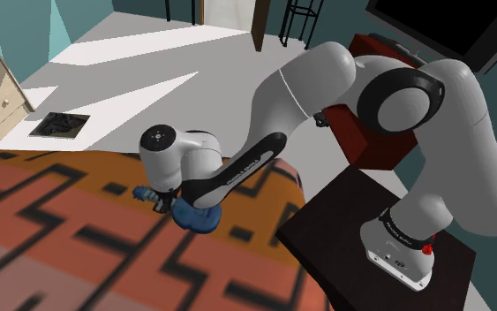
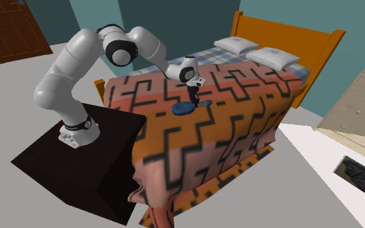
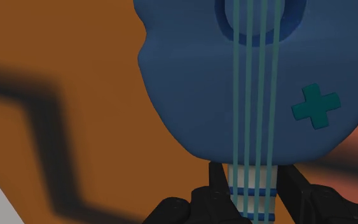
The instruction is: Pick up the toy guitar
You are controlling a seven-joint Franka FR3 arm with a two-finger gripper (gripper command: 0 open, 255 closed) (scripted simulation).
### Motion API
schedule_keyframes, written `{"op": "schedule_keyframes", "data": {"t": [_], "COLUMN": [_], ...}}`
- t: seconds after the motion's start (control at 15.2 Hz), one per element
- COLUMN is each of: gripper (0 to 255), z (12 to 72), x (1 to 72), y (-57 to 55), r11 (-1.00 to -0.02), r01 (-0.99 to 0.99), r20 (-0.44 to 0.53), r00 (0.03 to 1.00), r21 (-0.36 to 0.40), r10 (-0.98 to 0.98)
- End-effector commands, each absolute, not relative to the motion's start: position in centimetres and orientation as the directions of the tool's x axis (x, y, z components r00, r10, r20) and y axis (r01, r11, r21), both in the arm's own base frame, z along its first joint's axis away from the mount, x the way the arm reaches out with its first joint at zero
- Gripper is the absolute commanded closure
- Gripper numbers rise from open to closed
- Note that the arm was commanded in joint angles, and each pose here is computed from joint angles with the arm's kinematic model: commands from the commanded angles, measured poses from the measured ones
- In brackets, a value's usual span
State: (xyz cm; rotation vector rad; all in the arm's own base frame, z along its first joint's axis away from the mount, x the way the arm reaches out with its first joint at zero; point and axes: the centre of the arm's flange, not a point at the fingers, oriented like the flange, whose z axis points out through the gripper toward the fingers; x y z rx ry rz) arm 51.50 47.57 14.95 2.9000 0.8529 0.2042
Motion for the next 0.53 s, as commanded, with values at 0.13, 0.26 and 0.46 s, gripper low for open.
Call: {"op": "schedule_keyframes", "data": {"t": [0.13,0.26,0.46], "gripper": [255,255,255], "z": [17.1,18.2,19.7], "x": [51.4,51.4,51.4], "y": [47.5,47.5,47.5], "r11": [-0.836,-0.836,-0.836], "r01": [0.530,0.530,0.530], "r20": [0.098,0.098,0.098], "r00": [0.833,0.833,0.833], "r21": [0.145,0.145,0.145], "r10": [0.545,0.545,0.545]}}
